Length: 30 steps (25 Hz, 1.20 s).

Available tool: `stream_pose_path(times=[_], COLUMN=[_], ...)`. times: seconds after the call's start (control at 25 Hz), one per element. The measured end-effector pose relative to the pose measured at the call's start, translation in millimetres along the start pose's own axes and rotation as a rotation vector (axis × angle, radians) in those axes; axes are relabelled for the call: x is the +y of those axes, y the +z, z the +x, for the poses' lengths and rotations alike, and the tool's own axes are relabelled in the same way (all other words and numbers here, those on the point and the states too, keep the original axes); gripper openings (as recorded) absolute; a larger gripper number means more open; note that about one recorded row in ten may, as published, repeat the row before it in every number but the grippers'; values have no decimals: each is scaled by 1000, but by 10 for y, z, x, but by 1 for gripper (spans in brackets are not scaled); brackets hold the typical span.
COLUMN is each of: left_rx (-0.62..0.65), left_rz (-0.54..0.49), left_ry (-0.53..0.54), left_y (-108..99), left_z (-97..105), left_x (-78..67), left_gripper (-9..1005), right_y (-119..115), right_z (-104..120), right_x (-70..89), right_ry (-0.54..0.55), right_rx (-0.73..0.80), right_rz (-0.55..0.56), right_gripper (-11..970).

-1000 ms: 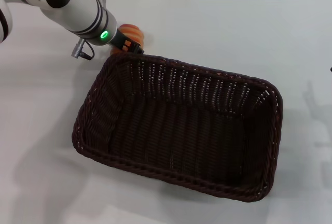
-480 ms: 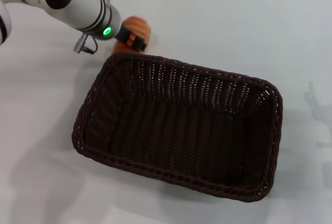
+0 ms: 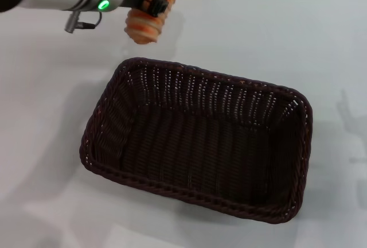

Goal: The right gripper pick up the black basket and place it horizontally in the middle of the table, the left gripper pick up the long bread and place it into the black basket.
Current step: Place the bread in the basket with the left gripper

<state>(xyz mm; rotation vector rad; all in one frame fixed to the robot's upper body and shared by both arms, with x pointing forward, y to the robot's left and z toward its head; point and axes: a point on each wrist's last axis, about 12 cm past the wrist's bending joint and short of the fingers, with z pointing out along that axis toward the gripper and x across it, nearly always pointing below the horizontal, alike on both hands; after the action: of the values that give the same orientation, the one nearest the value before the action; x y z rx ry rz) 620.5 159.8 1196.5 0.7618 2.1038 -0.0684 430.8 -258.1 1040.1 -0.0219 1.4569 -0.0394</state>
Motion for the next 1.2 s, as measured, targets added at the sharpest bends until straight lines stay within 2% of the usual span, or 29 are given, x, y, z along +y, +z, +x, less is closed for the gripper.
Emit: stream_pose_path(times=[0.04, 0.08, 0.12, 0.16, 0.28, 0.32, 0.36, 0.48, 0.52, 0.8, 0.92, 1.12, 1.2], left_rx=[0, -16, -26, -26, -27, -30, -30, -3, 28, 72, 81, 115, 109], left_rz=[0, 1, 7, 7, 9, 23, 23, 84, 118, 223, 326, 415, 417], left_ry=[0, 7, 19, 19, 36, 46, 46, 60, 63, 72, 87, 104, 113], left_y=[0, -68, -221, -221, -416, -565, -565, -723, -776, -997, -1107, -1110, -1104], left_z=[0, -21, -29, -29, -9, 5, 5, 114, 217, 401, 469, 520, 511], left_x=[0, -9, -29, -29, -44, -70, -70, -134, -165, -289, -388, -476, -486], left_gripper=[450, 445, 441, 436, 415, 407, 399, 374, 365, 280, 262, 237, 229], right_y=[0, 1, 7, 7, 13, 18, 18, 17, 18, 28, 41, 45, 46], right_z=[0, -1, -4, -4, -8, -11, -11, -10, -10, -15, -24, -34, -36], right_x=[0, 1, 4, 4, 10, 13, 13, 14, 10, -3, -3, -5, -6], right_ry=[0, 0, 1, 1, 2, 3, 3, 3, 3, 2, 2, 4, 3], right_rx=[0, 0, -2, -2, -4, -6, -6, -6, -6, -9, -13, -16, -17], right_rz=[0, 0, -1, -1, -2, -3, -3, -2, -1, 4, 3, 4, 4], right_gripper=[820, 820, 820, 820, 820, 820, 820, 820, 820, 820, 820, 820, 820])
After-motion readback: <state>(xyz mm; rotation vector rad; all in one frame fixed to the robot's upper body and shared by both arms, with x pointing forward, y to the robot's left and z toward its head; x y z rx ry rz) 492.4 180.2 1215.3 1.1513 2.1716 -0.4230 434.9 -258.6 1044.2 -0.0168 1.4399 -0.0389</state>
